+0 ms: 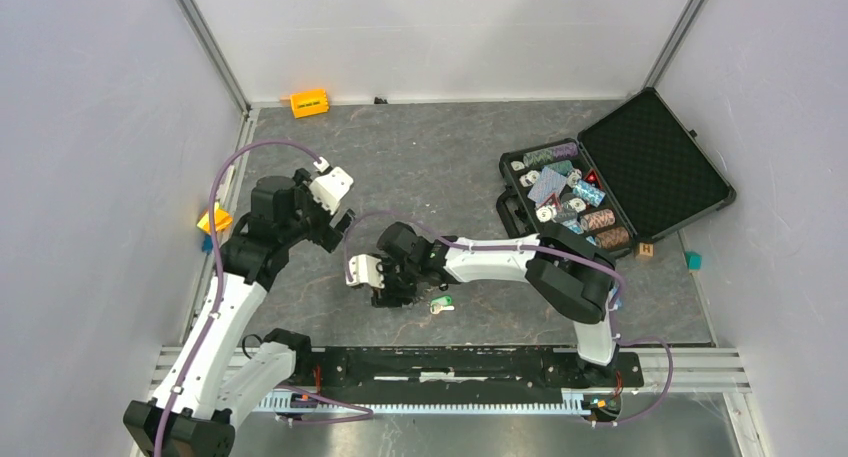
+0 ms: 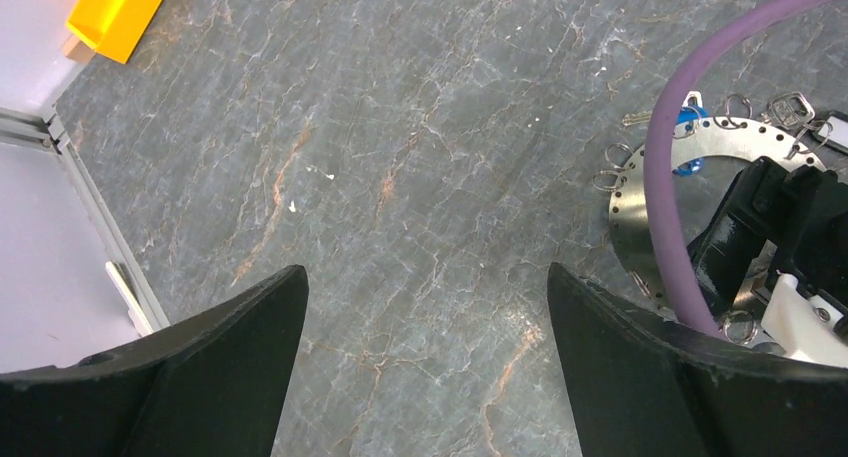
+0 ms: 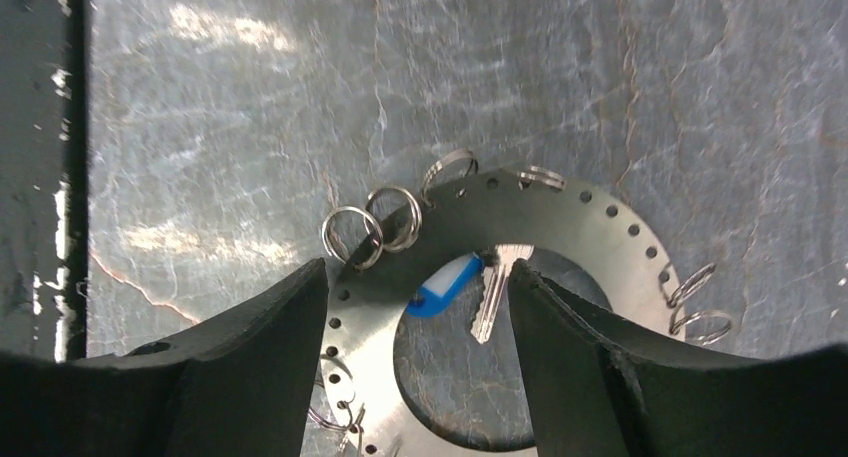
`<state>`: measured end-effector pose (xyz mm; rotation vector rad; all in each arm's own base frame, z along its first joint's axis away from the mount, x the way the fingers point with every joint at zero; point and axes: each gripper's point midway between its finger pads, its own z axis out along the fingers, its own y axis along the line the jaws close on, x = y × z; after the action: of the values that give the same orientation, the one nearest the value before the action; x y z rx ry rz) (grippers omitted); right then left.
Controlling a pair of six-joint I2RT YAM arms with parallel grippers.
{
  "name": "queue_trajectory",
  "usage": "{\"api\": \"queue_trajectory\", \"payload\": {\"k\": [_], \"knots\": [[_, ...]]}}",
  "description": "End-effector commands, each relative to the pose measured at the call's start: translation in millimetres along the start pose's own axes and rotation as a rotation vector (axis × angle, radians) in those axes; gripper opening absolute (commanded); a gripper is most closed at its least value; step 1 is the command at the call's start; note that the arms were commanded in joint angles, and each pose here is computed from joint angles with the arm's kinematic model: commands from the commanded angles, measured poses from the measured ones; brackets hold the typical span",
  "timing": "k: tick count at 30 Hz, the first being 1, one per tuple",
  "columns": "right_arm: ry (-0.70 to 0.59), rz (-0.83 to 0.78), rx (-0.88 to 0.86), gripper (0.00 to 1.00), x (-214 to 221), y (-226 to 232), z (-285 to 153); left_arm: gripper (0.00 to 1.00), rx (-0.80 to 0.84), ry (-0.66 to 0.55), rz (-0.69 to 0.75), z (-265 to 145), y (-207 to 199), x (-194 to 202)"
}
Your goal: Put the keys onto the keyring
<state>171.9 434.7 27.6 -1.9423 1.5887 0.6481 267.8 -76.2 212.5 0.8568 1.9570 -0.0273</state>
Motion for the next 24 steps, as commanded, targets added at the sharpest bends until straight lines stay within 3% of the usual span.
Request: {"api": "queue_trajectory", "payload": {"k": [1,6,19,24], "knots": [[0.057,-0.004,0.04,0.71,14.2,-4.5,-2.6,0.96,-0.003,-0.054,-0.028,4.3,2.2,-12.4],[0.092,0.012,0.023,0.71,34.5,5.5,-11.1,0.96,0.01,-0.061,-0.026,7.6,-0.1,-12.5],[0.164,0.165,0.097,0.51,98.7,-21.4,-50.3,0.98,0.076,-0.064,-0.014,12.9,-14.3,-5.6],[0.137,0.192,0.117,0.49,102.3,-33.9,-62.8,0.98,0.099,-0.061,-0.014,17.2,-18.5,-2.8]]}}
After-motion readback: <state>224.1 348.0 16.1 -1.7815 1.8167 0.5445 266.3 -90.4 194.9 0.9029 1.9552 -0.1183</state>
